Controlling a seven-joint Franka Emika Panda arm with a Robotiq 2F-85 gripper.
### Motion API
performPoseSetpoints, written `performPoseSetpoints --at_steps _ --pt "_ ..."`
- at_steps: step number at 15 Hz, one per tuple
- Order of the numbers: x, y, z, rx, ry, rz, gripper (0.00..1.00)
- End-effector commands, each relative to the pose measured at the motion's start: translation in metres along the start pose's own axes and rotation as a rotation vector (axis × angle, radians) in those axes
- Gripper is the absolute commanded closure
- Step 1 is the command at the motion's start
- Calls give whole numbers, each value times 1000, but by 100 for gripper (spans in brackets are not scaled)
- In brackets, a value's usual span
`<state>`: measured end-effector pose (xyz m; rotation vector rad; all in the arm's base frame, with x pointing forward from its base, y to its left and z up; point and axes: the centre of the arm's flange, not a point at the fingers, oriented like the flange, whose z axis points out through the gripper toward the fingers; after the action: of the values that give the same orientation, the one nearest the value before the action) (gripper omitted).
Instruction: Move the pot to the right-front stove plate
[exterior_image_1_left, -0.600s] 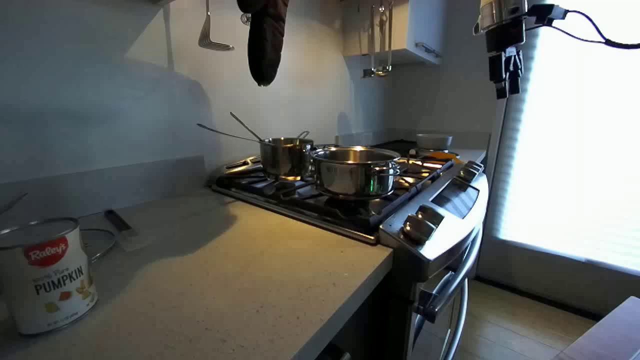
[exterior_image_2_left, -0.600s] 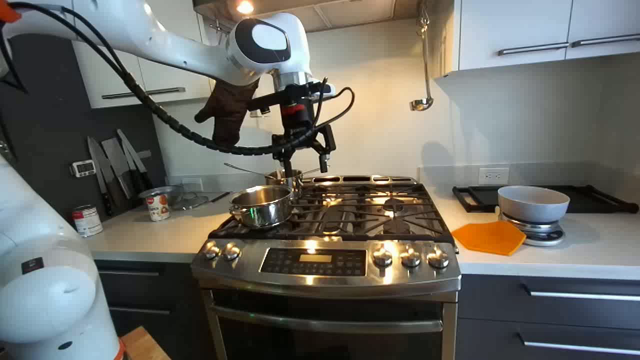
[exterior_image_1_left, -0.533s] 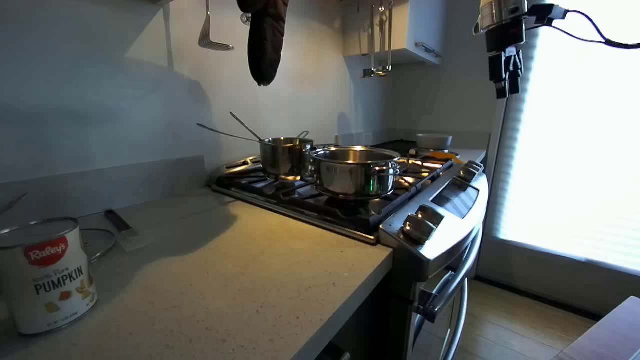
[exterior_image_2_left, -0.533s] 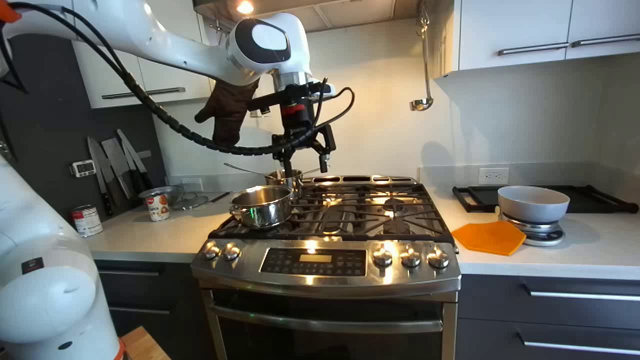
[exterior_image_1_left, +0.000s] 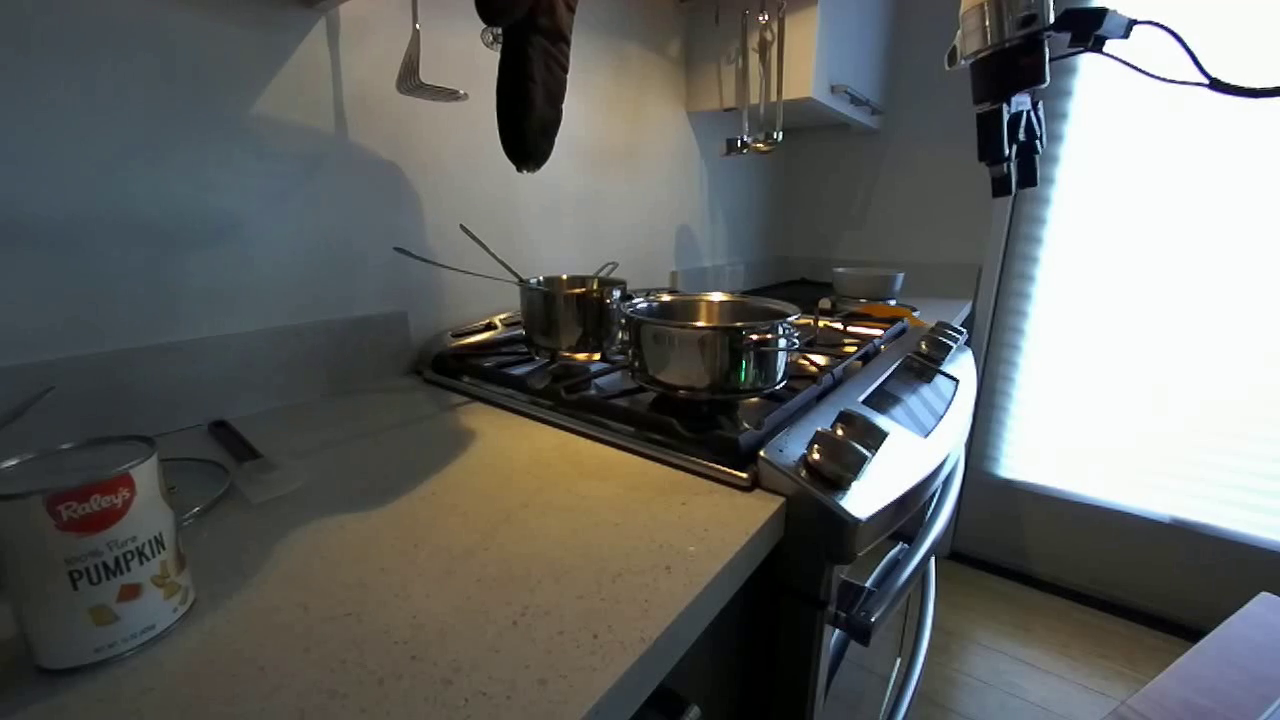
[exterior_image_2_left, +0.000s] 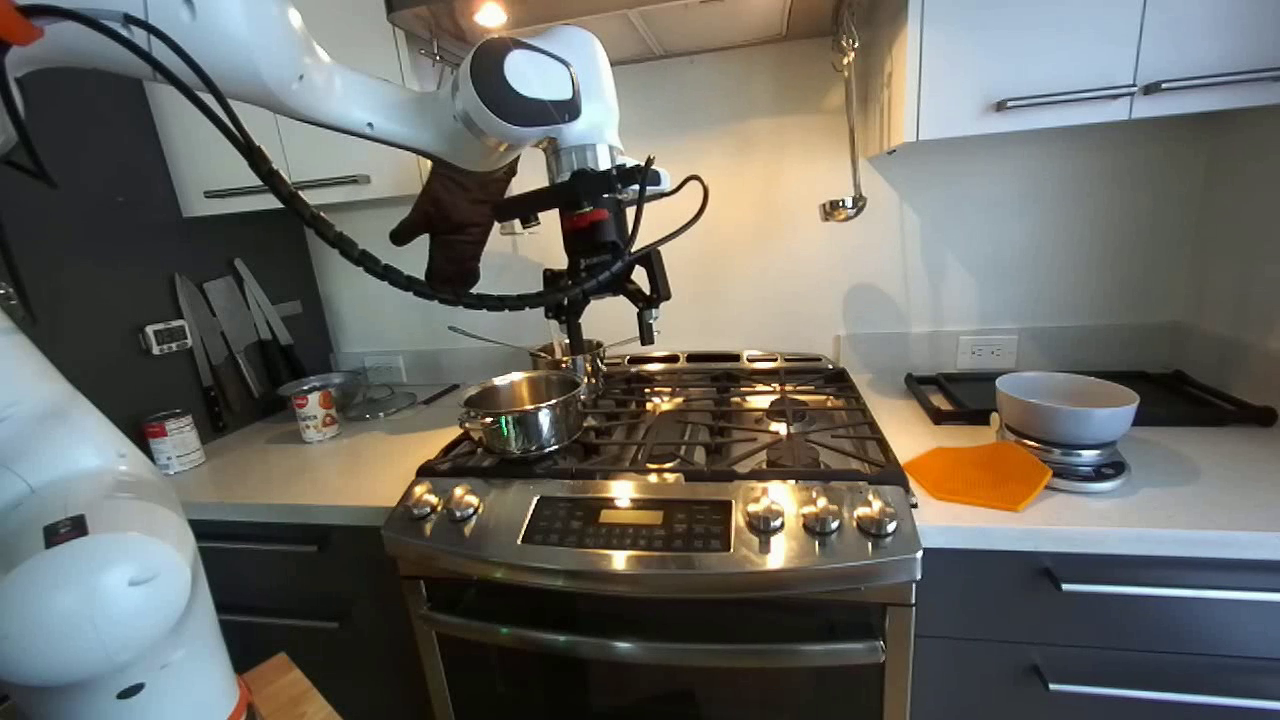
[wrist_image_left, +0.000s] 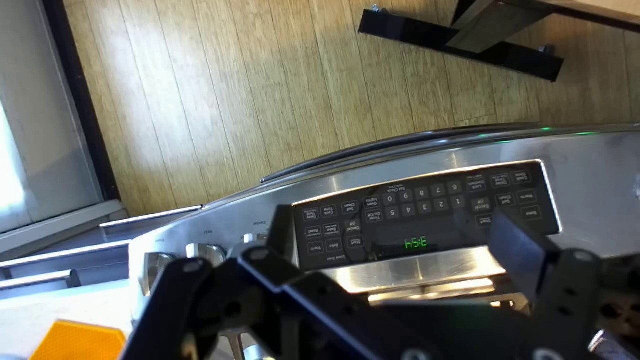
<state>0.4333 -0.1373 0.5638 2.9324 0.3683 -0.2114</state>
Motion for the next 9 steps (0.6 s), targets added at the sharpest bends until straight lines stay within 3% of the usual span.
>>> performPoseSetpoints --at_steps 1,6,9 --pt "11 -39 3 52 4 -74 0" --pt "40 -122 18 143 26 -144 0" --pt "57 -162 30 211 57 -127 0"
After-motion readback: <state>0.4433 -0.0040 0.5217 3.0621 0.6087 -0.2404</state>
